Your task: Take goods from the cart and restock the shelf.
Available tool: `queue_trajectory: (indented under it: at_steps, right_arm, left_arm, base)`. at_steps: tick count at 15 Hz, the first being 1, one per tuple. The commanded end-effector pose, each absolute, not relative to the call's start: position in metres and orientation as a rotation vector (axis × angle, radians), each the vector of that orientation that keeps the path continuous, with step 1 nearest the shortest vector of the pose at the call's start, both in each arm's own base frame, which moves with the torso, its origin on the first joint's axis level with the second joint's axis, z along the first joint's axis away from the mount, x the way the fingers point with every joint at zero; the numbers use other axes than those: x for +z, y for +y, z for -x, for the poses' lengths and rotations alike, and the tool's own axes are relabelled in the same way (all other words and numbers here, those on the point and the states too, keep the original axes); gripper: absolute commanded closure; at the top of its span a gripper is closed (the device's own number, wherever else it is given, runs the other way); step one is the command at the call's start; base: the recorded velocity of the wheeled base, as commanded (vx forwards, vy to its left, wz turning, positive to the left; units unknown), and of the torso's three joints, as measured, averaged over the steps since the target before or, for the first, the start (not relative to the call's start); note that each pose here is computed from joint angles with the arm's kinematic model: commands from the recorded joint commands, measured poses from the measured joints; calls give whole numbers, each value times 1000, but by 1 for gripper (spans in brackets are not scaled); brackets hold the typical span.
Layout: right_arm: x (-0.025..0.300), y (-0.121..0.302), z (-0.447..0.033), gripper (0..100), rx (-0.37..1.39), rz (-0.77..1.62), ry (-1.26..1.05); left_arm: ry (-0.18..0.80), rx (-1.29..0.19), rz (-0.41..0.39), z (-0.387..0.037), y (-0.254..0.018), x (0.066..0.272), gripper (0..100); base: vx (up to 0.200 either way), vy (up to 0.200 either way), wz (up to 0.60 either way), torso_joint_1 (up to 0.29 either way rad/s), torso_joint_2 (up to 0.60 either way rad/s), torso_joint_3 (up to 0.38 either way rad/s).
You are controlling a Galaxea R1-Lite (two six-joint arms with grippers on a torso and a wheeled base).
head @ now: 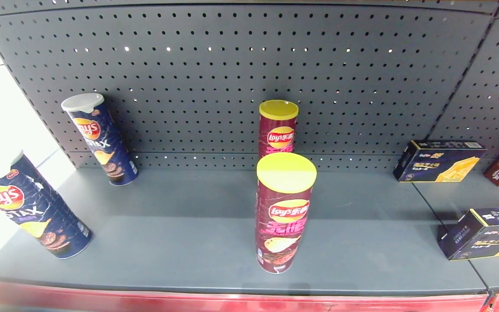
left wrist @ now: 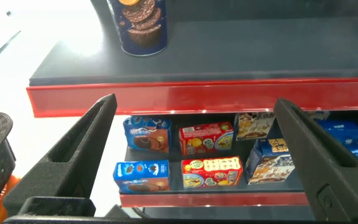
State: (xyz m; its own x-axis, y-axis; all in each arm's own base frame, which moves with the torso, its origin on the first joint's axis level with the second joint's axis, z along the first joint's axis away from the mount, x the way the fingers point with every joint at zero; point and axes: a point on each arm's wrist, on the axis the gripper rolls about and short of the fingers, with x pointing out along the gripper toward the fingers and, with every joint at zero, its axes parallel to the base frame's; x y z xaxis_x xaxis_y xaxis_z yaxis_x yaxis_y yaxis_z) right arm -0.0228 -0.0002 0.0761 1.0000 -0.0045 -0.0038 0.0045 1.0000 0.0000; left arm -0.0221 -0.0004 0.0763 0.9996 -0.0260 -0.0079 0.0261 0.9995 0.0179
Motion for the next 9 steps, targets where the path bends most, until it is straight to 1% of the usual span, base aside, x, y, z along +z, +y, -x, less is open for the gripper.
queue_trajectory:
  at_steps: [1,9]
  right_arm:
    - [76,0,23,0,-5,0,6]
    - [76,0,23,0,-5,0,6]
  left_arm:
    - [9,-26,-17,22,0,76,0]
    - [9,-26,-17,22,0,76,0]
  base:
    - [0,0,0,0,0,0]
    - [0,0,0,0,0,0]
